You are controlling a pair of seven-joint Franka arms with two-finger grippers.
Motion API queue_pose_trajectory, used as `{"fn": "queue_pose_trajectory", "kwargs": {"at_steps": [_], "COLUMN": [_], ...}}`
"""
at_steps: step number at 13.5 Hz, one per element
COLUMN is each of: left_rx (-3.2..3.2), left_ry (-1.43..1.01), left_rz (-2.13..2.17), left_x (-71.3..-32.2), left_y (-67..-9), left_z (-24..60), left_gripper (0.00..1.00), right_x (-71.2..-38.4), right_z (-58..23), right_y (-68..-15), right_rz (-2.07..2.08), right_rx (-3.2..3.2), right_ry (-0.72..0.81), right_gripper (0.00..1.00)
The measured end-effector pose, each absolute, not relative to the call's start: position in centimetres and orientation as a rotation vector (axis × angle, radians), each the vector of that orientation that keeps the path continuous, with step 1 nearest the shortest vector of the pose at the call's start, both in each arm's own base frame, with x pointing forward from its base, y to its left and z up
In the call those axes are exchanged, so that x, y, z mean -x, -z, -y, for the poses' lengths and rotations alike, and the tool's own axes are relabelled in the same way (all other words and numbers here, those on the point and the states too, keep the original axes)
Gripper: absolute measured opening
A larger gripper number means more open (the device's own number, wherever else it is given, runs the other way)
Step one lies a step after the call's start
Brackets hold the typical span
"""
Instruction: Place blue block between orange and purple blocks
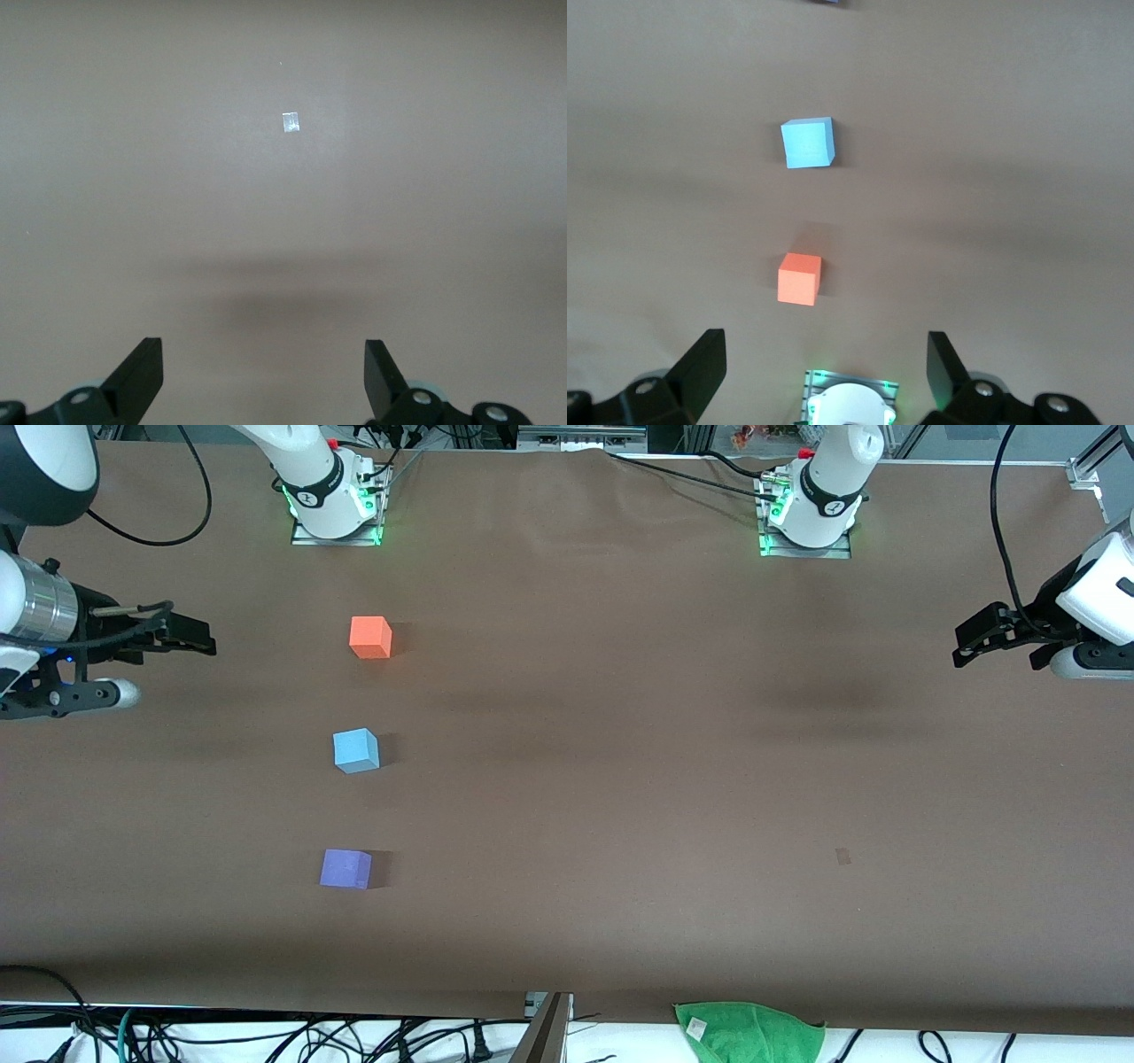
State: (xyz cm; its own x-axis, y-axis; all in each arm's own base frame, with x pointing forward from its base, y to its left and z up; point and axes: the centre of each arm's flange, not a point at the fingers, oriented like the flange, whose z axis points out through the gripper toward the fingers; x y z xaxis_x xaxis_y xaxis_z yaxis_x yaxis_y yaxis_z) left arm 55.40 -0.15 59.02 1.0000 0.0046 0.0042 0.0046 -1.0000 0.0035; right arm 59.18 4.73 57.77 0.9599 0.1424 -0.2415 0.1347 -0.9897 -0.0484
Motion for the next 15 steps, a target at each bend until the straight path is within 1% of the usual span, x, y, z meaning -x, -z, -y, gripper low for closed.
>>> {"fn": "queue_pose_trajectory", "kwargs": {"at_steps": [2,4,7,15], "left_rx": [-3.138,-3.138,-3.138,-3.138], "left_ry": [-0.007,-0.007,-0.006,-0.006], "left_rz": [-0.007,-0.008,-0.007,-0.007], "left_x": [-55.4,-55.4,-55.4,-55.4], "left_y": [-59.0,-59.0,-59.0,-59.0], "left_z": [0.1,0.1,0.1,0.1], "left_gripper": [1.0,1.0,1.0,1.0], "right_x": [-58.4,-57.0,-55.1,-54.7], "right_z": [-4.5,-3.0,-1.3,-1.8], "right_y": [-57.9,-59.3,-61.1,-59.4], "right_rz": [0.23,0.197,0.164,0.139], "right_rx": [3.094,3.104,3.14,3.175], "right_ry": [-0.317,-0.248,-0.193,-0.236], "right_gripper": [1.0,1.0,1.0,1.0]}}
